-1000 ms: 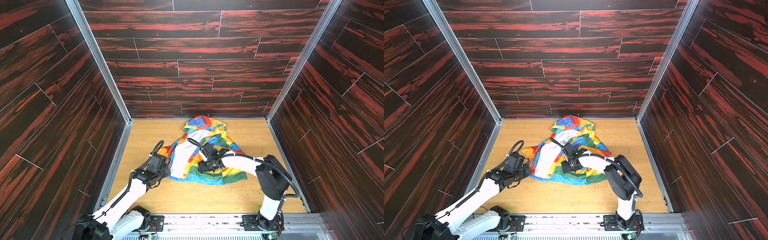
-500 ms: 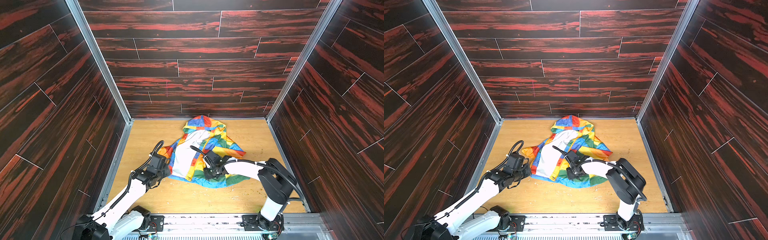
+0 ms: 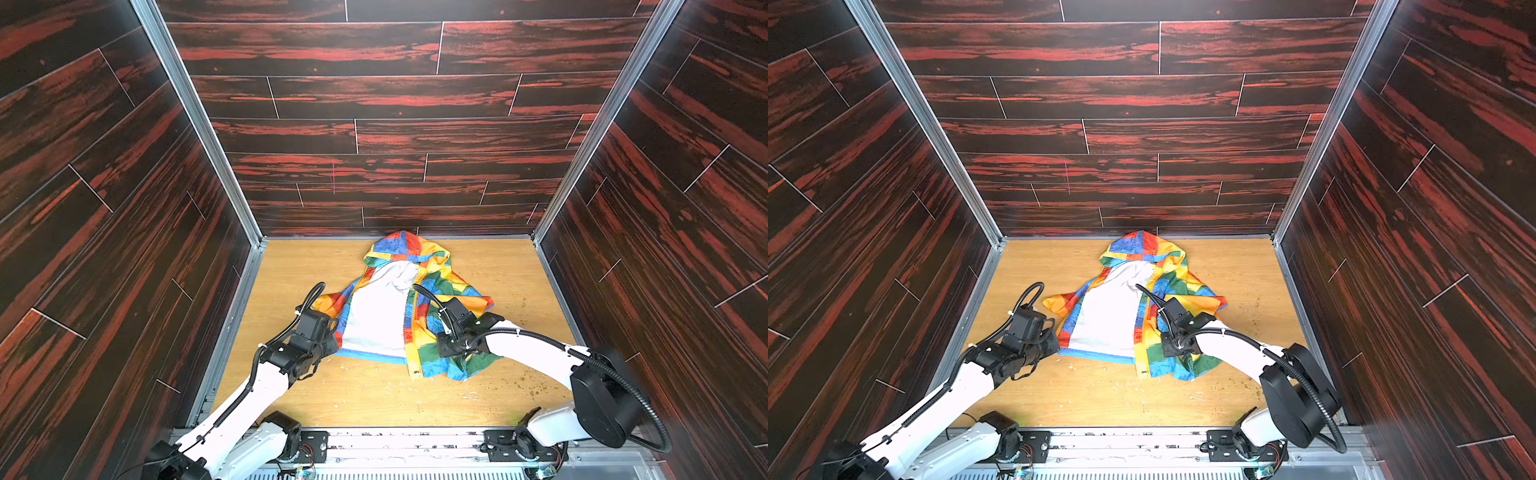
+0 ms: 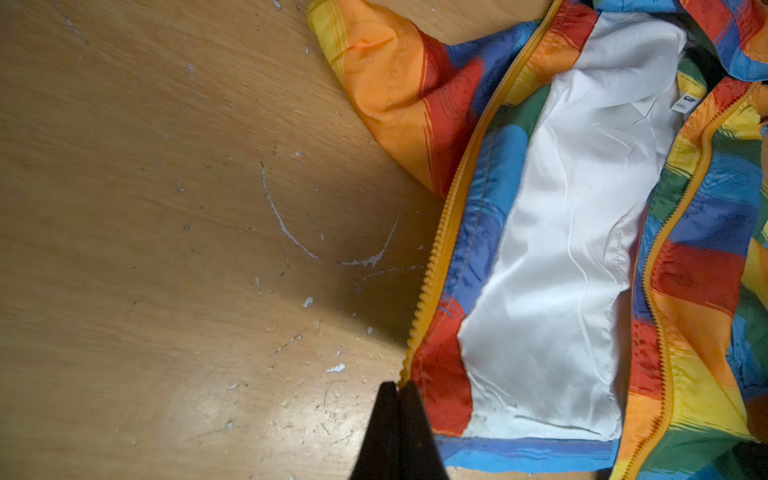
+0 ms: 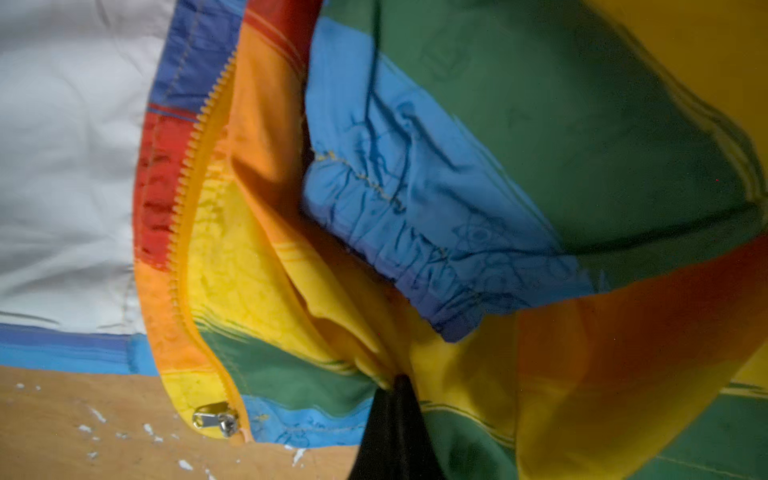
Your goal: Zip up the jacket
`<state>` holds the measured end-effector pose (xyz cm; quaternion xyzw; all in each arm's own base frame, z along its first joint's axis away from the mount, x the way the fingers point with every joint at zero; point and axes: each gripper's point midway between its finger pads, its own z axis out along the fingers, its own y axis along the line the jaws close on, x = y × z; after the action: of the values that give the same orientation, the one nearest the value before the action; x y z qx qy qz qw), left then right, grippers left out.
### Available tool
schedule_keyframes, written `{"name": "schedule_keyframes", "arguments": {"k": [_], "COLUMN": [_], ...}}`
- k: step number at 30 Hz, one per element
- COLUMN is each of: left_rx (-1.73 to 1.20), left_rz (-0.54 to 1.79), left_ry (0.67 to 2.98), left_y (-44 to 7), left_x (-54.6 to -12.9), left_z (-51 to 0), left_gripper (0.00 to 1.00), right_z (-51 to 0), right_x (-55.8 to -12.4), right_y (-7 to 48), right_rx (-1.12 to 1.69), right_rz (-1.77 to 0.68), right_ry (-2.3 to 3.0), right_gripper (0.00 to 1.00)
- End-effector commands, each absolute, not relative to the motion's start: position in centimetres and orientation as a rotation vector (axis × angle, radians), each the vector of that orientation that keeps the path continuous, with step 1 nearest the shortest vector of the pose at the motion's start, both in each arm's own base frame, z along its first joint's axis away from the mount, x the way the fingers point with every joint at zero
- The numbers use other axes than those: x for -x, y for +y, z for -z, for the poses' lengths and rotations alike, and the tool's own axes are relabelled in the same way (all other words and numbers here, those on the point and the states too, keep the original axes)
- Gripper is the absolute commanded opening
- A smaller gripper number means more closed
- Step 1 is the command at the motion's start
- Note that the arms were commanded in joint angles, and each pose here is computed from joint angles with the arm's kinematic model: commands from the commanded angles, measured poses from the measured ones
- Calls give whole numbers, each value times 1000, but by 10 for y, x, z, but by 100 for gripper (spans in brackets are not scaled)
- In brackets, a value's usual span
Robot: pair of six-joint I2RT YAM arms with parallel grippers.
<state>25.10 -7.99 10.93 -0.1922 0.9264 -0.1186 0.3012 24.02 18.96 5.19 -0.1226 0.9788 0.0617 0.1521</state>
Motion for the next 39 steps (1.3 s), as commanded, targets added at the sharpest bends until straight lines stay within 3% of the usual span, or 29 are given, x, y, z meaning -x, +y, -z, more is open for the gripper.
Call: {"name": "schedule_keyframes", "arguments": {"k": [1, 3, 4, 7, 9, 10, 16, 20, 30, 39], "left_rx": [534, 508, 488, 402, 345, 318, 211, 136, -164, -352], "left_rz": [264, 305, 343, 482, 575, 615, 842, 936, 1033, 1077], "left_ry": [2437, 2426, 2427, 2463, 2501, 2514, 2475, 2444, 2580, 2723], "left_y": [-68, -73, -78, -102, -120, -129, -179, -210, -324, -417], "left_x": [-244, -244, -244, -245, -244, -245, -259, -267, -263, -248], "left_z": [-113, -119, -121, -124, -126, -127, -140, -152, -123, -68], "left_gripper": [0, 0, 0, 0, 0, 0, 0, 0, 0, 0], "right_z": [-49, -49, -53, -81, -108, -122, -163, -155, -144, -124], "right_x": [-226, -223, -224, -234, -245, -249, -261, -282, -299, -282], "right_y": [175, 176, 177, 188, 205, 220, 312, 323, 219, 181], "right_rx": [360, 353, 345, 324, 331, 343, 347, 231, -162, -253], "right_rz": [-119, -137, -148, -211, -286, -352, -837, -808, -769, -766], "right_ry": [2851, 2864, 2861, 2796, 2725, 2691, 2612, 2651, 2627, 2649], "right_gripper": [0, 0, 6, 60, 75, 77, 72, 65, 69, 69]}}
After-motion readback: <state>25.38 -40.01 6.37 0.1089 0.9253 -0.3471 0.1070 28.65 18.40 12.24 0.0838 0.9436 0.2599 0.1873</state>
